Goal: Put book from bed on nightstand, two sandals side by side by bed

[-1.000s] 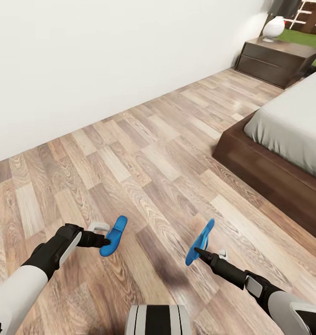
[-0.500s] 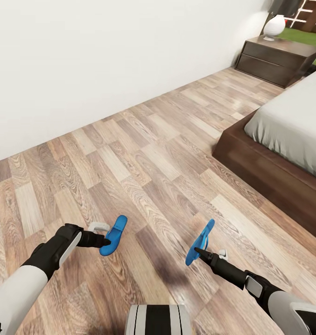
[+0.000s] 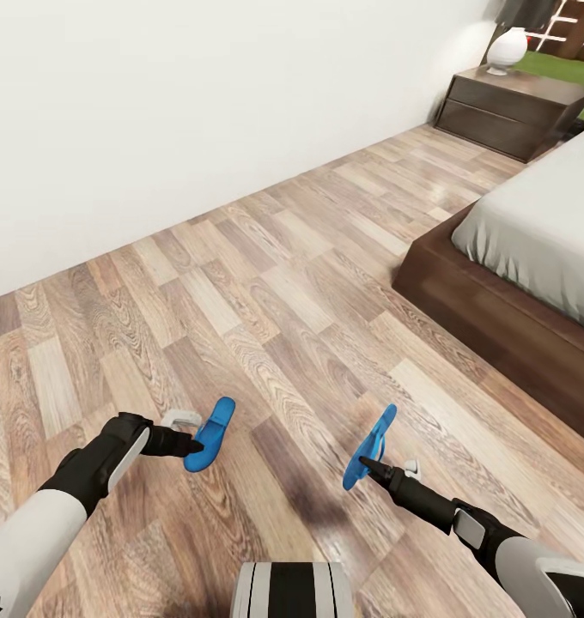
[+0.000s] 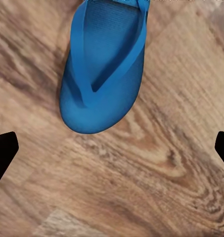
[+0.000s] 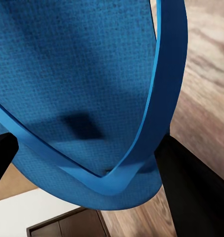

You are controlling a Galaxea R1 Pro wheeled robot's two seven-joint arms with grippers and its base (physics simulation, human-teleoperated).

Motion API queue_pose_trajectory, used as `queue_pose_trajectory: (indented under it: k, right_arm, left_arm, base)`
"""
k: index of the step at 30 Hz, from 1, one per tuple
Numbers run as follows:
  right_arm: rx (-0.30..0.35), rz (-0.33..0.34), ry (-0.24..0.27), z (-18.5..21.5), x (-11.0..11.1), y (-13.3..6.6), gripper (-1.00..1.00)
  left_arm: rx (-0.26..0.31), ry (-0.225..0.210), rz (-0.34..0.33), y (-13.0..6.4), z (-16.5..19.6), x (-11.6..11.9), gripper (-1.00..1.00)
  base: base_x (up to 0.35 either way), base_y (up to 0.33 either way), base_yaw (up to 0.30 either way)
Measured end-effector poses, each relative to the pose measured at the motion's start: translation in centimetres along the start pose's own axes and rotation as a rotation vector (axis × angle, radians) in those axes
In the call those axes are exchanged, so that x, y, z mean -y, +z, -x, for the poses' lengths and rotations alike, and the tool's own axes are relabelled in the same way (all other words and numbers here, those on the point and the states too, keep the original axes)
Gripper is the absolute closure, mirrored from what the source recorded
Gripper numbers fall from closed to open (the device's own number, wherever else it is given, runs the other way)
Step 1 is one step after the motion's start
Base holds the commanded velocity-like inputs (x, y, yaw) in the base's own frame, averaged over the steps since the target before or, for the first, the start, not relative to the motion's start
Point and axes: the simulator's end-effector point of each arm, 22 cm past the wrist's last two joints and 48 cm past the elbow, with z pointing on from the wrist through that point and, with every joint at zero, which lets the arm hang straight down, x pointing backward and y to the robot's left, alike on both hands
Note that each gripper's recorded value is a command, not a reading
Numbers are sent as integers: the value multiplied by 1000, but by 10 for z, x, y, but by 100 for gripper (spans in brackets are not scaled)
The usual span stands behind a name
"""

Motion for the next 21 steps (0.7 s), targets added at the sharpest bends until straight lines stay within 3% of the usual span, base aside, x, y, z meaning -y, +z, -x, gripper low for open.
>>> queue_pose_trajectory:
  k: [21]
  right_arm:
    - [-2,0,-1,-1,0,1,100]
  left_arm:
    - [1,-1,0,0,0,0,-100]
  base:
    - [158,0,0]
